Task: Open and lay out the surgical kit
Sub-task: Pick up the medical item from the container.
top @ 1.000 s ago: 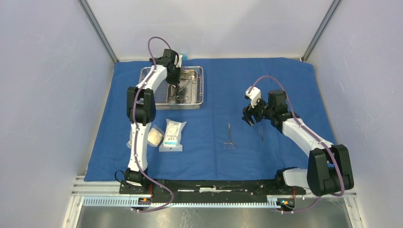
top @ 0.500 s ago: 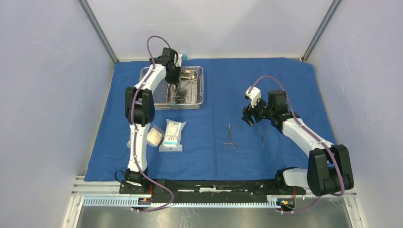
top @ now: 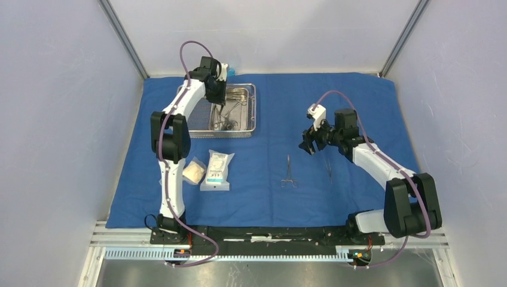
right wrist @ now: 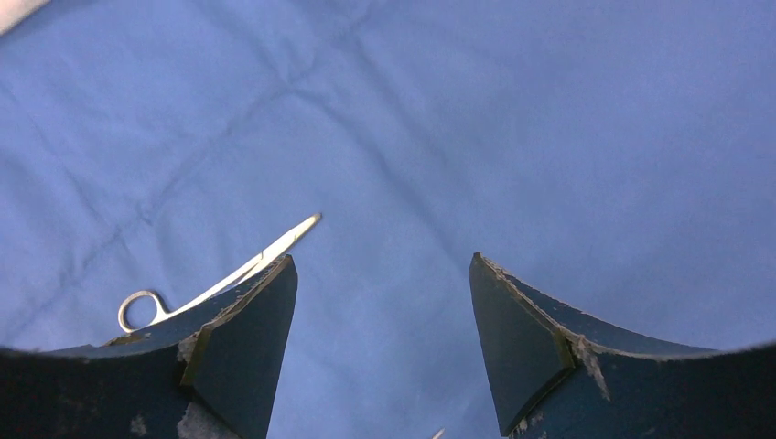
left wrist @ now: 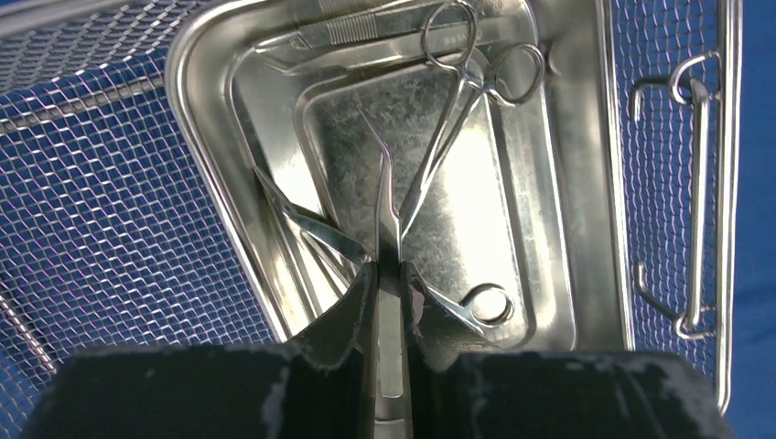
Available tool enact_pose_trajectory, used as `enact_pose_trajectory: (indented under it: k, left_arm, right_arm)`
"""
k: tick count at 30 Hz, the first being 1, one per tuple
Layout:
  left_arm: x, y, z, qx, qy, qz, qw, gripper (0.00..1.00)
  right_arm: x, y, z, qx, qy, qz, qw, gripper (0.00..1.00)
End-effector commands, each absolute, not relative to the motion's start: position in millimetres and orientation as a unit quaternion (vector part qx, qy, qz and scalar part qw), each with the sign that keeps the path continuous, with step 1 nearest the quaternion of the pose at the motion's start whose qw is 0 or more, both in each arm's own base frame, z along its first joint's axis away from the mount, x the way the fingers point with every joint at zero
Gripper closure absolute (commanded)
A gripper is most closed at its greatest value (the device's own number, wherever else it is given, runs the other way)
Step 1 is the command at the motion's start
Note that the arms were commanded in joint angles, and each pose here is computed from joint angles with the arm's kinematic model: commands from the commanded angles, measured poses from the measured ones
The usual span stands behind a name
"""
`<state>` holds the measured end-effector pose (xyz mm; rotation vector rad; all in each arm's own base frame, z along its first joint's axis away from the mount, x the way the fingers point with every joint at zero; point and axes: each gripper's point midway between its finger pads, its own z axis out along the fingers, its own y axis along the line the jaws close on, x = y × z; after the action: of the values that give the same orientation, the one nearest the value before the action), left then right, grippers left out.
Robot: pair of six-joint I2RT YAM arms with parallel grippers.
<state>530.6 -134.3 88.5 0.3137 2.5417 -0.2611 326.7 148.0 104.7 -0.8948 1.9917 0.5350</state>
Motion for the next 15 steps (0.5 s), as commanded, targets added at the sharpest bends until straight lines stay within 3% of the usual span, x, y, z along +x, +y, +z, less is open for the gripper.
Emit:
enact_pose_trajectory:
  k: [1,15]
  left_arm:
    - [522.2,-138.0,126.6,0.122,0.936,-0.122,0.308,0.9]
    - [467.7,-172.3,185.2,0.215,0.88,-0.24,0.349,0.93]
  right_arm:
    - [351.2,174.7,144.0,-0.369,0.766,0.236,0.471,0.24]
    - [380.0,251.1,207.3,-0.346,0.715,0.319,0.517,0.24]
